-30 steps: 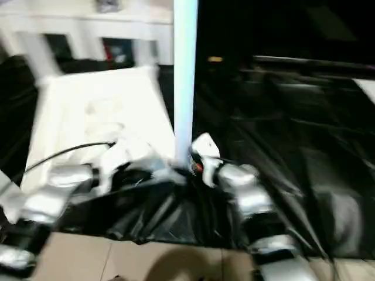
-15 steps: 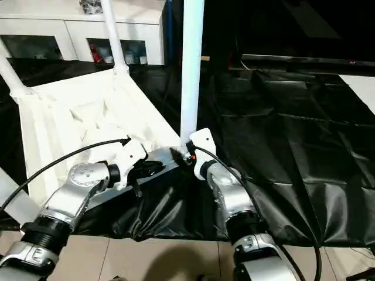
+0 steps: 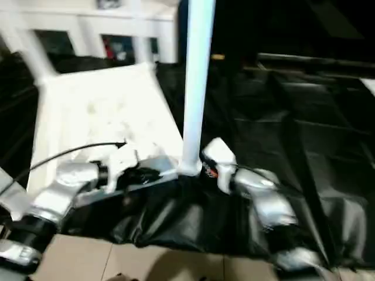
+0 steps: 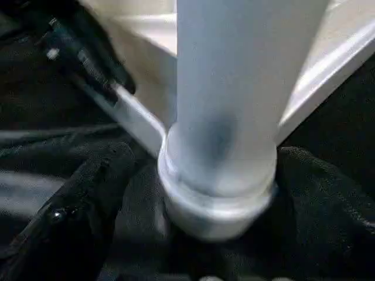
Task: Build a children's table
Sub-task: Rotate leg to tighten
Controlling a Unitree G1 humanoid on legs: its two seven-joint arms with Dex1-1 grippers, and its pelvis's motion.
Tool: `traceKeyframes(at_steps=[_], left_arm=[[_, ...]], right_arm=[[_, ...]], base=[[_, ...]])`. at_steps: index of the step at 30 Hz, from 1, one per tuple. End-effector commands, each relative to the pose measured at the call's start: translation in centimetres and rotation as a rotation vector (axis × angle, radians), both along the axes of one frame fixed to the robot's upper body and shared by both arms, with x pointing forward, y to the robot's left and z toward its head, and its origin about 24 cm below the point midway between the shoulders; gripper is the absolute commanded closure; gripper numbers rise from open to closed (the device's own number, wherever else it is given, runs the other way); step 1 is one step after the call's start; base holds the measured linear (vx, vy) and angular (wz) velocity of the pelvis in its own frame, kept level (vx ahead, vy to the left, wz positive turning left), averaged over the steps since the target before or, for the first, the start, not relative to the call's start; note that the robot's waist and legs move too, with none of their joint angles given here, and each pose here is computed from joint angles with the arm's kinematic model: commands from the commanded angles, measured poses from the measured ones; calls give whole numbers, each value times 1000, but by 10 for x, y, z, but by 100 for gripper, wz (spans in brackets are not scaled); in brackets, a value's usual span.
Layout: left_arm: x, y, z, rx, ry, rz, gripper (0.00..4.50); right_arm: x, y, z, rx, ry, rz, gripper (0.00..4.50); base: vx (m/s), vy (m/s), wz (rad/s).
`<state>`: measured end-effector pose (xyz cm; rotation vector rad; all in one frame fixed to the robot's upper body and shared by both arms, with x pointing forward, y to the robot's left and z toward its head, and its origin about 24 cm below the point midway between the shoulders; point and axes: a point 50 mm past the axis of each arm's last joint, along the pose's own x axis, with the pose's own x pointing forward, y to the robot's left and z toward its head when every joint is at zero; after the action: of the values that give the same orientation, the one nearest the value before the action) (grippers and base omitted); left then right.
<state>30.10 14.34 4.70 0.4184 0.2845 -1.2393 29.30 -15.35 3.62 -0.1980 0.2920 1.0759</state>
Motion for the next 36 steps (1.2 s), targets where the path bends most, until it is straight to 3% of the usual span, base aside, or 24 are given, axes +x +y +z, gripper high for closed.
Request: traceKeyframes(at_steps=[1,4,5,7,18,28,36], left_arm=[[5,7,4,24,-21,38,450],[6,6,7,-10,-24,60,450],[6,6,7,-25,-15,66,407],[1,4,9,-67,46,34,407],[5,-1,11,-61,18,41,319],[-6,9,-3,-54,158,13,319],[1,16,-9,21,126,57,319]], right_arm=[[-4,3,1,16,15,25,30],[-4,7,3,27,9,27,30],[-5,8,3,30,7,28,21],[-7,15,5,55,6,31,21],[-11,18,4,61,18,44,21],[-11,19,2,50,24,41,21],[-11,21,3,48,19,55,21]], base=[[0,0,0],[0,0,0],[0,0,0],[0,0,0],[0,0,0],[0,0,0],[0,0,0]])
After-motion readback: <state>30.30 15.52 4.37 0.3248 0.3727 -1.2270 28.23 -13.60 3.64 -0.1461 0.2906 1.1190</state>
